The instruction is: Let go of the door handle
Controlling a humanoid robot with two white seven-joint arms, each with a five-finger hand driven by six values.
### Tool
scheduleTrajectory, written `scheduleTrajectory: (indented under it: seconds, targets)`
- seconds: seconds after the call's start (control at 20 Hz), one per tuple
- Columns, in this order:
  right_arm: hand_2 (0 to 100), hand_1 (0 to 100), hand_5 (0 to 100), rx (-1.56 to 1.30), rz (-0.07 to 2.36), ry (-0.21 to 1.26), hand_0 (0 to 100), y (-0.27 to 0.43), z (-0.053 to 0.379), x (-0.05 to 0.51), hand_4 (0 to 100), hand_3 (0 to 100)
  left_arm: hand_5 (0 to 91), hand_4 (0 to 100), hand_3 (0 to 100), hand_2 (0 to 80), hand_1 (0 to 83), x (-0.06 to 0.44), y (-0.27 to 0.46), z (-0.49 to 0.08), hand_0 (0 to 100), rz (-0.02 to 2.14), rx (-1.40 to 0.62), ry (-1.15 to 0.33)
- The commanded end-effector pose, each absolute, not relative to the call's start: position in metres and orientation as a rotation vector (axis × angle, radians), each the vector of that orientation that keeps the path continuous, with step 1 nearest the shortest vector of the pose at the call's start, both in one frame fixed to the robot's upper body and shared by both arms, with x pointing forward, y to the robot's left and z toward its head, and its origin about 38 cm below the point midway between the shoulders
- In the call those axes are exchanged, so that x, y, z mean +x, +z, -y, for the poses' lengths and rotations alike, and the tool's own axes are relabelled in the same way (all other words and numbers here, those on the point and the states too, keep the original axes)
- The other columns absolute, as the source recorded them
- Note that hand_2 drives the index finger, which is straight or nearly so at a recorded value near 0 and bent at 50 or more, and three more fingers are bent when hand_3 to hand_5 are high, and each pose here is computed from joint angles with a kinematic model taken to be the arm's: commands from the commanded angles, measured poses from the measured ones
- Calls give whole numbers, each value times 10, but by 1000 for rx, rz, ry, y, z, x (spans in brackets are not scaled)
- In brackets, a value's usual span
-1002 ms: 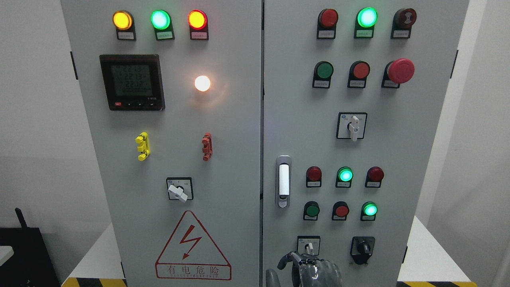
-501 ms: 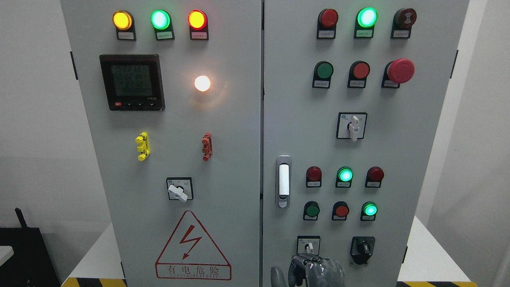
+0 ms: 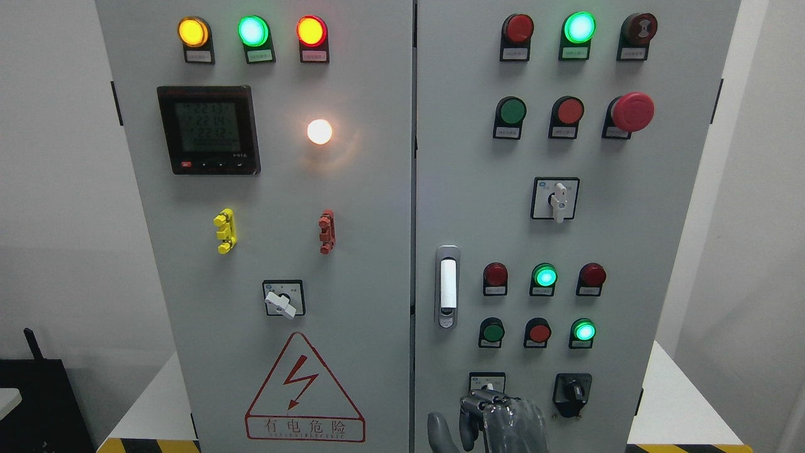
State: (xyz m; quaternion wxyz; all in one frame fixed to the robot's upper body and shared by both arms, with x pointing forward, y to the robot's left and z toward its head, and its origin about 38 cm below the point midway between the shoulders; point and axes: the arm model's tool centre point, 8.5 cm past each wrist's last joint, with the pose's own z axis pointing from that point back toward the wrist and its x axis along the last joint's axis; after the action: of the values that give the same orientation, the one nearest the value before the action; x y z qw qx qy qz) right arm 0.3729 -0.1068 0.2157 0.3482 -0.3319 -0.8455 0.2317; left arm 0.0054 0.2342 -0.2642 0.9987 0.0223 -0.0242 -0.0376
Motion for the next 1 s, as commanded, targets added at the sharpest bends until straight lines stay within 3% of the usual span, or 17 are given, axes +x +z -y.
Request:
scheduleTrajectory:
  seconds: [0.0,0.45,0.6,0.95]
  targets:
    - [1000,0,1000,-945,2207,664,357,224,107,374,1000,1000,0,0,0,0,389,4,-264,-234,120,43,45,-74]
    - [1000,0,1000,-1217,2169,826,352,228,121,375,1000,1000,0,0,0,0,389,4,-264,-234,120,43,45,-74]
    - [1000,0,1000,-1278,2145,840,352,229,128,376,957,1000,0,0,0,0,389,4,-264,-234,120,43,45,-74]
    - [1000,8,1000,-1400,2114,916,343,231,142,376,994,1000,0,0,0,0,389,4,-264,-234,120,43,45,-74]
